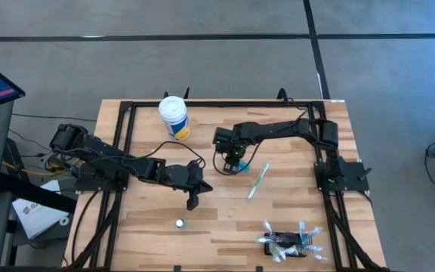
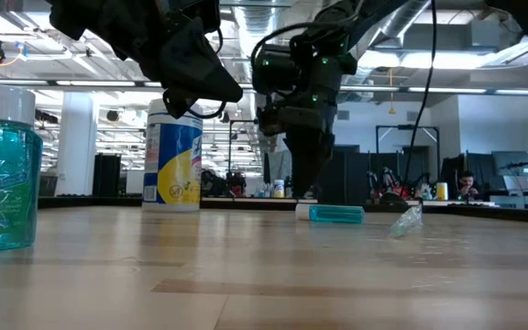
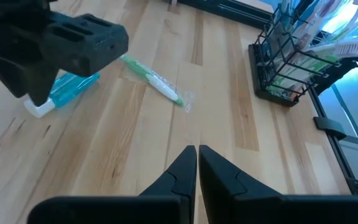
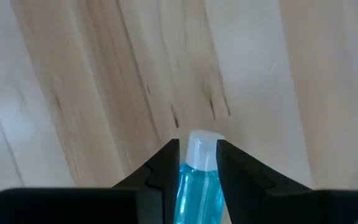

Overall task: Pick & Place toothbrushing station
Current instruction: Put the top blue mouthwash into the wire organizer

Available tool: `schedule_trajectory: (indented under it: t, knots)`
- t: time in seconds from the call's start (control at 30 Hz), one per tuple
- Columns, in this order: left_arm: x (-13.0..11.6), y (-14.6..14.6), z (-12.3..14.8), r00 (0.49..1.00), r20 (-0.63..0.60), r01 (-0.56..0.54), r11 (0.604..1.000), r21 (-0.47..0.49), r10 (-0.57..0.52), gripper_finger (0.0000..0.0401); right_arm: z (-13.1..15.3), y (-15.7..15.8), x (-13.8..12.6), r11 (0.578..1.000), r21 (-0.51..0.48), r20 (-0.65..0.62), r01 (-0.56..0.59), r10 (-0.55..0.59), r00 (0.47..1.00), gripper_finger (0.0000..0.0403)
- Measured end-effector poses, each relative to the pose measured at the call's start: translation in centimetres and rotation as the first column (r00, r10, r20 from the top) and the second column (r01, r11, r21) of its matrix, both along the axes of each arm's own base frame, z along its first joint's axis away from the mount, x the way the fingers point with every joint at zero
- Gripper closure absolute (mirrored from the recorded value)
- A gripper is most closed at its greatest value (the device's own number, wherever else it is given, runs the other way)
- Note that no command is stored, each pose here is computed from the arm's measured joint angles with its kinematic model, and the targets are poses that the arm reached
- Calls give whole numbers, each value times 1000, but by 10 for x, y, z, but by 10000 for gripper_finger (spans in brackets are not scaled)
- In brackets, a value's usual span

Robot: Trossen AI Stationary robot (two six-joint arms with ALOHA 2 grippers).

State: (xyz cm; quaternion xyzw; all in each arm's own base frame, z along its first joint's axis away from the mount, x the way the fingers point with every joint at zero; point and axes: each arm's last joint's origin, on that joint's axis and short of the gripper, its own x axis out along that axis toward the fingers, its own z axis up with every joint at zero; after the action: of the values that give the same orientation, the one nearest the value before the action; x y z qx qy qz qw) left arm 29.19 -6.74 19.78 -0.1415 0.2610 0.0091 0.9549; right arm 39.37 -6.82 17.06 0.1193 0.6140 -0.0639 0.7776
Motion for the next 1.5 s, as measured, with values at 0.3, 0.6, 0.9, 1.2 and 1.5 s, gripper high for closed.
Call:
schedule_trajectory:
  t: [0.3,0.6,0.9,1.2,1.5]
  knots:
    - [0,0,0,1000,0,0,1000,0,0,389,-2,0,1,1000,18,6,-2,2,1000,305]
    - [0,0,0,1000,0,0,1000,0,0,389,-2,1,1,1000,19,6,-4,4,1000,305]
    - [0,0,0,1000,0,0,1000,0,0,389,-19,1,2,1000,29,-49,-1,3,999,305]
    - [0,0,0,1000,0,0,1000,0,0,389,-31,0,4,999,33,-72,-6,9,997,305]
    - [0,0,0,1000,0,0,1000,0,0,389,-31,1,4,999,28,-70,-30,32,997,305]
